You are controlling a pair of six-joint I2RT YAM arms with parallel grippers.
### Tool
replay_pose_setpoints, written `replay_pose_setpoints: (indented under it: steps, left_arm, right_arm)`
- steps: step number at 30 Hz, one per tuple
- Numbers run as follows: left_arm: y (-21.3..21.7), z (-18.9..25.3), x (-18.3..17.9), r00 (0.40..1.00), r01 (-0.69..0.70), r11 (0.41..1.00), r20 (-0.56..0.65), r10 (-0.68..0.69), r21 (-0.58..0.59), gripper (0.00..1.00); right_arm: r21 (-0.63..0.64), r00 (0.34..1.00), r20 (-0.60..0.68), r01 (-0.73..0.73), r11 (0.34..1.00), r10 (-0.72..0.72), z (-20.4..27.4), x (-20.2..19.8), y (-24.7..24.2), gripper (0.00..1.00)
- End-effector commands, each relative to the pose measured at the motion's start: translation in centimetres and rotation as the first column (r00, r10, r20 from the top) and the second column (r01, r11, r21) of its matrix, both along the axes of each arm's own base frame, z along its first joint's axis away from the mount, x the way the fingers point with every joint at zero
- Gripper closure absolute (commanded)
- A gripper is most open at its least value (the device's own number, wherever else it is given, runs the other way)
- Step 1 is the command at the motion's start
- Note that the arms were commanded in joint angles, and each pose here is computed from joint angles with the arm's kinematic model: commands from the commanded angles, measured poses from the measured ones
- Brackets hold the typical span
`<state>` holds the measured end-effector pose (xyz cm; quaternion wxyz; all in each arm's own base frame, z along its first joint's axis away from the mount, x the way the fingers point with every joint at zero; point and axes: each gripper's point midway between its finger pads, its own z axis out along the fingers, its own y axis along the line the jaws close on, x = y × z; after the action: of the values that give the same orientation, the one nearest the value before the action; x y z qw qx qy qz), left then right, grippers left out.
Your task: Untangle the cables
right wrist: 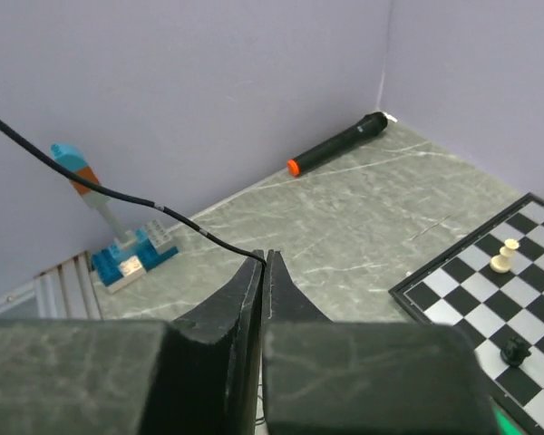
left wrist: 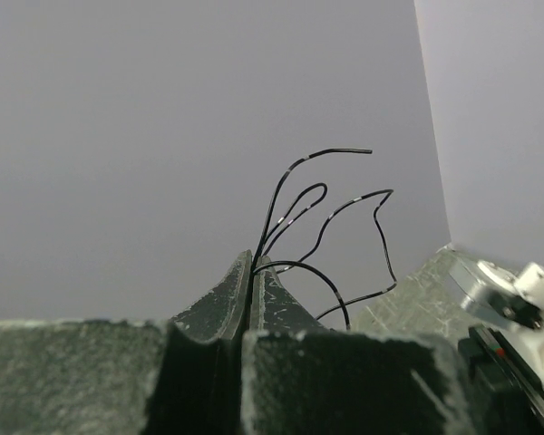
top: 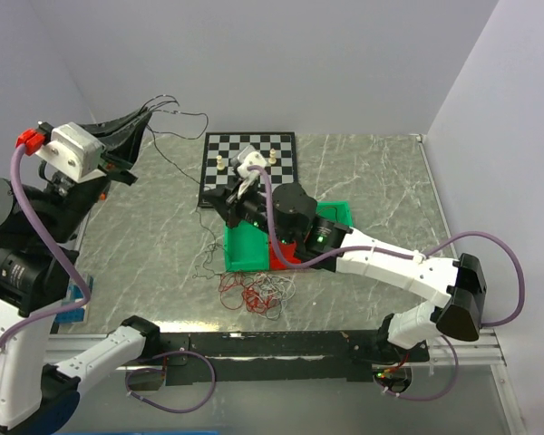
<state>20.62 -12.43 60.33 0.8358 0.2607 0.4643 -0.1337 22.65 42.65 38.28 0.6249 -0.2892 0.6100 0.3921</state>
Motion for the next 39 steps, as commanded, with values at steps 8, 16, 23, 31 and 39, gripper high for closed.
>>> replay_pose_setpoints:
  steps: [8, 16, 23, 31, 39]
  left_arm:
    - [-3.5, -13.8, 0.3, 0.932, 0.205, 0.96, -0.336, -0.133, 0.191, 0.92]
    - [-5.0, -22.2, 0.9, 0.838, 0.307, 0.931, -0.52, -0.166, 0.199, 0.87]
    - [-6.3, -24.2, 0.1, 0.772, 0.396, 0.906, -0.588, -0.241, 0.149, 0.77]
    - [-7.7, -24.1, -2.6, 0.691, 0.541, 0.834, -0.624, -0.364, 0.112, 0.57]
    - [-7.5, -25.1, -3.5, 0.682, 0.581, 0.797, -0.634, -0.366, 0.165, 0.58]
  right_arm:
    - [0.128, 1.0, 0.014, 0.011, 0.992, -0.013, 5.1, -1.3, -4.7, 1.0]
    - [0.155, 0.999, 0.017, -0.029, 0.987, 0.027, 6.7, -2.3, -4.9, 1.0]
    - [0.154, 0.998, 0.009, -0.06, 0.986, 0.06, 6.5, -2.6, -4.2, 1.0]
    - [0.143, 0.998, 0.0, -0.058, 0.988, 0.059, 6.0, -2.2, -3.6, 1.0]
    - [0.112, 0.999, 0.001, -0.044, 0.993, 0.045, 5.3, -1.8, -3.9, 1.0]
